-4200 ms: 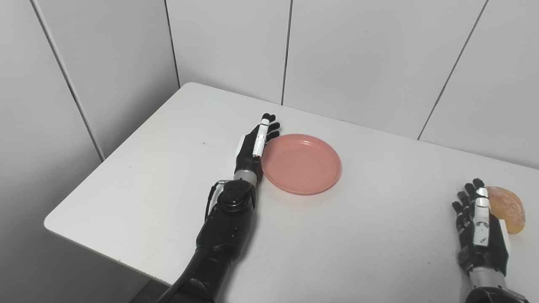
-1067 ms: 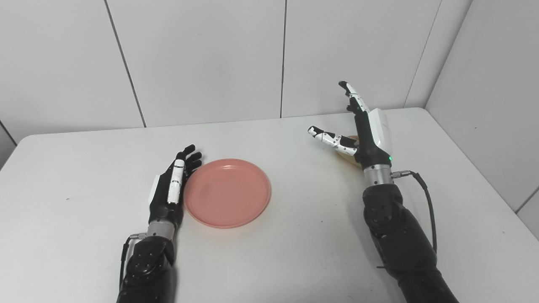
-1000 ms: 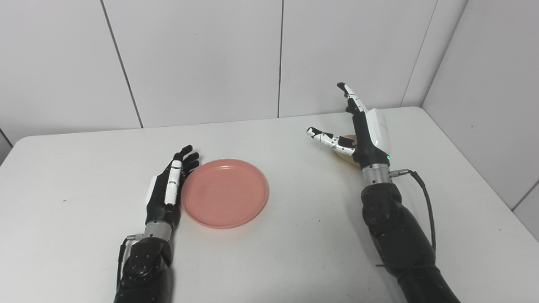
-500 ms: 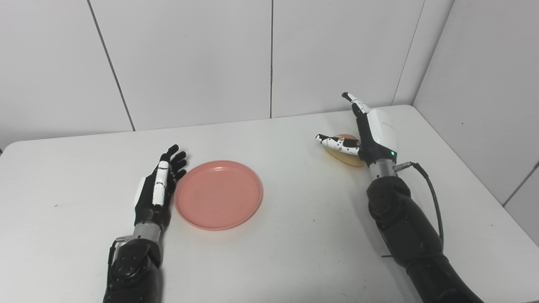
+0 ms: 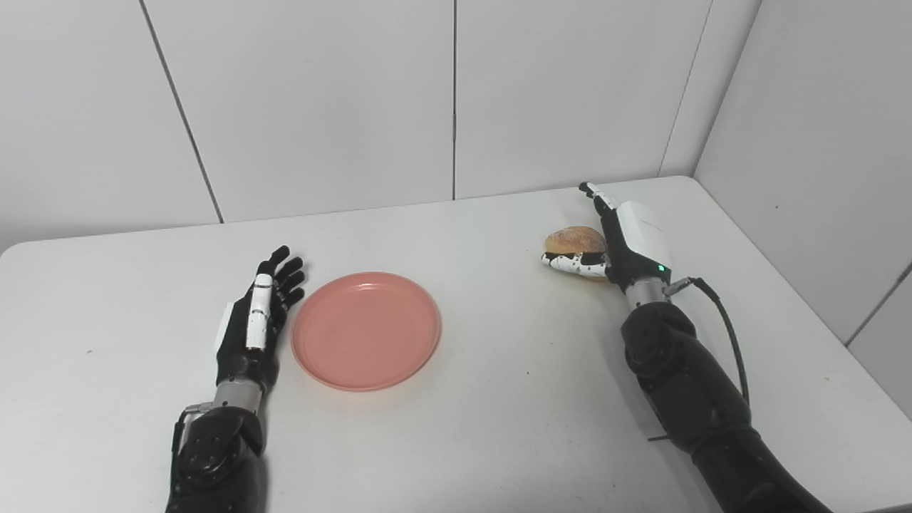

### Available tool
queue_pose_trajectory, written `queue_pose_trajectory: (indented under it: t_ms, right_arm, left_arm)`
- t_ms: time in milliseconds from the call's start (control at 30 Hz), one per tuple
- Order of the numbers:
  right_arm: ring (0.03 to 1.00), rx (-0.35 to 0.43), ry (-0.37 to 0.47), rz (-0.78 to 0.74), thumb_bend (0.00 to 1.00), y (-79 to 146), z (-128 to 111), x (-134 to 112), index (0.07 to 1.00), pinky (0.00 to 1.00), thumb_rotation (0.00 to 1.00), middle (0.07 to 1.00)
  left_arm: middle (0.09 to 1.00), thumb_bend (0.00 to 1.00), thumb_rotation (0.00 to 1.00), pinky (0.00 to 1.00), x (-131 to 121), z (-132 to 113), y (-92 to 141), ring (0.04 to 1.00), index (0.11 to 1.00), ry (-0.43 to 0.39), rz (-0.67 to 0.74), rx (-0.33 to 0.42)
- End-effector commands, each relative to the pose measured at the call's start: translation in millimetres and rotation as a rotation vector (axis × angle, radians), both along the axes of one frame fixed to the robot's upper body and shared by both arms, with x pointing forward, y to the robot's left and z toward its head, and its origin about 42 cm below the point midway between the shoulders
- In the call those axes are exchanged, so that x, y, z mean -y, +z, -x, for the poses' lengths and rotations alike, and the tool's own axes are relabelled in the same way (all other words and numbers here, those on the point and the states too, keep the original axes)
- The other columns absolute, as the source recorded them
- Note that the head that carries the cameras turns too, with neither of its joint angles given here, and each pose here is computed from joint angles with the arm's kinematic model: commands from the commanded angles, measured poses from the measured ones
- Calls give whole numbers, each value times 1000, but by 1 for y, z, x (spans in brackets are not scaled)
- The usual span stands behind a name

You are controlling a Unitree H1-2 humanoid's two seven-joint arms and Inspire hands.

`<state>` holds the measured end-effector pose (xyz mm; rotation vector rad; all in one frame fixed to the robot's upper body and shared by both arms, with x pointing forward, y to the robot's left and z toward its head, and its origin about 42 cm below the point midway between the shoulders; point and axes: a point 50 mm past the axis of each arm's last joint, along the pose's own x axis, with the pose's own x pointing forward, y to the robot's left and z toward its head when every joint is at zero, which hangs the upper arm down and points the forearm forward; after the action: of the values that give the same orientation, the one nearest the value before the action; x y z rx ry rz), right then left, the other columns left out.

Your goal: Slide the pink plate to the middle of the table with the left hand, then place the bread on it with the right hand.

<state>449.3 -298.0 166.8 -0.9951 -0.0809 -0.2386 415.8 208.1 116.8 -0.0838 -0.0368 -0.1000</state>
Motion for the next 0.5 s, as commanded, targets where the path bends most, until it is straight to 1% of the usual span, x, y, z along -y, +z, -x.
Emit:
queue_pose_trajectory:
  t_ms: [0,100,233,333,400,433,467]
  right_arm:
    - [795,64,-18,30,794,31,-16,4,836,695,282,838]
    - [758,62,-30,36,769,28,-16,4,814,653,184,819]
    - [707,80,-45,34,678,26,-16,2,789,597,36,789]
    - [695,86,-44,29,657,25,-15,1,784,581,12,779]
    - [605,93,-42,12,613,25,-14,1,767,509,2,703]
    - [576,97,-44,5,593,25,-14,1,759,487,1,672]
    - [522,102,-48,-3,559,24,-14,1,737,434,0,571]
  left_arm:
    - [878,434,1000,892,-12,-2,2,892,871,27,-13,-10]
    - [877,429,1000,894,-11,-2,2,892,870,26,-11,-10]
    - [885,434,1000,901,-11,-1,3,898,879,24,-12,-6]
    - [885,438,1000,899,-11,-1,4,897,879,28,-7,-8]
    - [880,429,1000,897,-11,-1,4,894,873,25,-8,-6]
    - [883,426,1000,898,-11,-1,4,897,875,23,-11,-5]
    - [886,426,1000,899,-11,-1,4,899,877,22,-11,-6]
